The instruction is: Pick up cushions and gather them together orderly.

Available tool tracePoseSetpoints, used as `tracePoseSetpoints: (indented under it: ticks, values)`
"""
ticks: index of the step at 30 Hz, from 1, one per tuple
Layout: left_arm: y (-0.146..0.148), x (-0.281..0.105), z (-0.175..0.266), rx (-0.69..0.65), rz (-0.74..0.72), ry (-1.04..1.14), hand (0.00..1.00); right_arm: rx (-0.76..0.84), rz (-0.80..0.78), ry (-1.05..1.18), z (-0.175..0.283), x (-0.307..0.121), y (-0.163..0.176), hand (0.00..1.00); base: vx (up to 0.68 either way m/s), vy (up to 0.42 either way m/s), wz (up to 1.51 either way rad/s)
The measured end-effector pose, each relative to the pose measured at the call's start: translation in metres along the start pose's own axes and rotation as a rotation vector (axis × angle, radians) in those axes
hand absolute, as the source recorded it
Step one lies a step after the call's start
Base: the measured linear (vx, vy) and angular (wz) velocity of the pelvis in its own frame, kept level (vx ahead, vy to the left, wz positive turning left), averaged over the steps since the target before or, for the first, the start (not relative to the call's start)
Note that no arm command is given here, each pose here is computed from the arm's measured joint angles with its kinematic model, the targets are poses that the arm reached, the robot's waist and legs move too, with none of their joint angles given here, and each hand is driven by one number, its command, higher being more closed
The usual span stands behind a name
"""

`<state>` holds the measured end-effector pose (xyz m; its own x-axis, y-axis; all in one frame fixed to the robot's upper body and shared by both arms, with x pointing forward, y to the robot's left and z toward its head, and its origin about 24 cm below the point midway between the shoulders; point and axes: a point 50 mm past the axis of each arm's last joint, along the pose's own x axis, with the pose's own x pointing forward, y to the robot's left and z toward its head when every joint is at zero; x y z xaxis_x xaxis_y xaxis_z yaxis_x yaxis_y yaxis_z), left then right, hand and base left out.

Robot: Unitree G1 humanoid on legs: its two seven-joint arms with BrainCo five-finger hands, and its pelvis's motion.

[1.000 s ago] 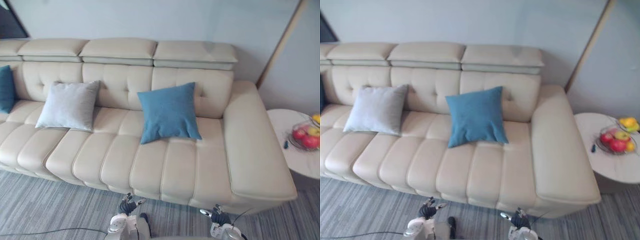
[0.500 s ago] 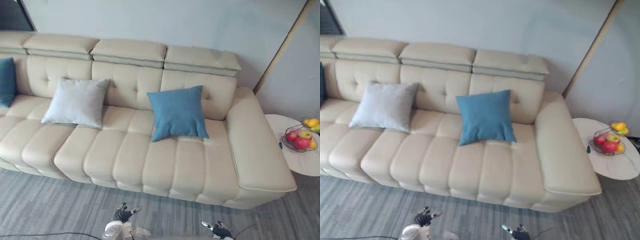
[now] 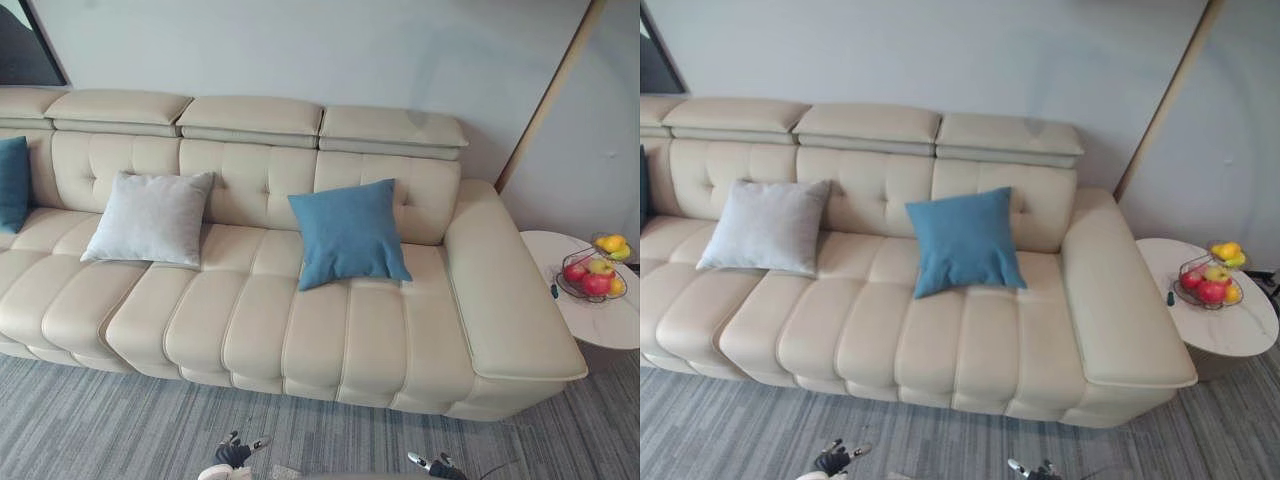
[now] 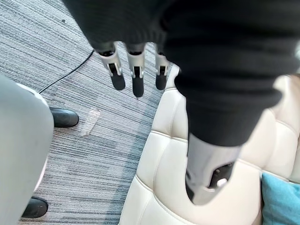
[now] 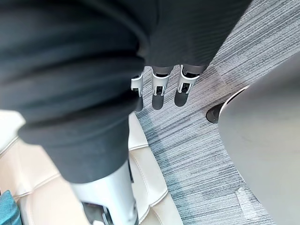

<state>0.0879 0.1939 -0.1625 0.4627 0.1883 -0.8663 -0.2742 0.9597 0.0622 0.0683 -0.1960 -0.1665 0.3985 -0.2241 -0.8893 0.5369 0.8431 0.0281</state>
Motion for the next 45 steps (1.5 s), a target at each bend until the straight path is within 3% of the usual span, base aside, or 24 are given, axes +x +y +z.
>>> tracePoseSetpoints:
  ticks: [13,20,24,25,30,32,39,45]
  values:
    - [-0.003,0.002,0.005,0.0,-0.011,0.001,0.0,-0.064,0.043,-0.043,0.01,0.001,0.008,0.0,-0.02,-0.017,-0.42]
    - [0.0,0.003,0.009,-0.031,0.005,-0.012,0.0,-0.157,0.107,-0.126,0.036,0.004,0.027,0.0,0.04,-0.082,-1.73]
    - [-0.017,0.007,0.026,0.016,-0.051,-0.049,0.0,-0.165,0.093,-0.127,0.037,0.005,0.022,0.0,0.14,-0.2,-1.4]
    - [-0.033,0.009,0.036,0.007,-0.089,-0.074,0.0,-0.17,0.085,-0.146,0.044,0.006,0.018,0.0,0.16,-0.191,-0.81]
    - [-0.046,0.008,0.035,-0.013,-0.131,-0.066,0.0,-0.164,0.092,-0.141,0.045,0.007,0.022,0.0,0.18,-0.144,-0.6]
    - [-0.04,0.007,0.034,-0.097,-0.099,-0.076,0.0,-0.162,0.09,-0.143,0.046,0.007,0.022,0.0,0.13,-0.111,-1.12]
    - [-0.028,0.006,0.043,-0.189,-0.055,-0.143,0.0,-0.201,0.102,-0.132,0.045,0.008,0.026,0.0,0.17,0.073,-1.71]
    - [-0.013,0.006,0.035,-0.172,-0.019,-0.111,0.0,-0.219,0.128,-0.087,0.026,0.004,0.029,0.0,0.26,0.193,-1.41]
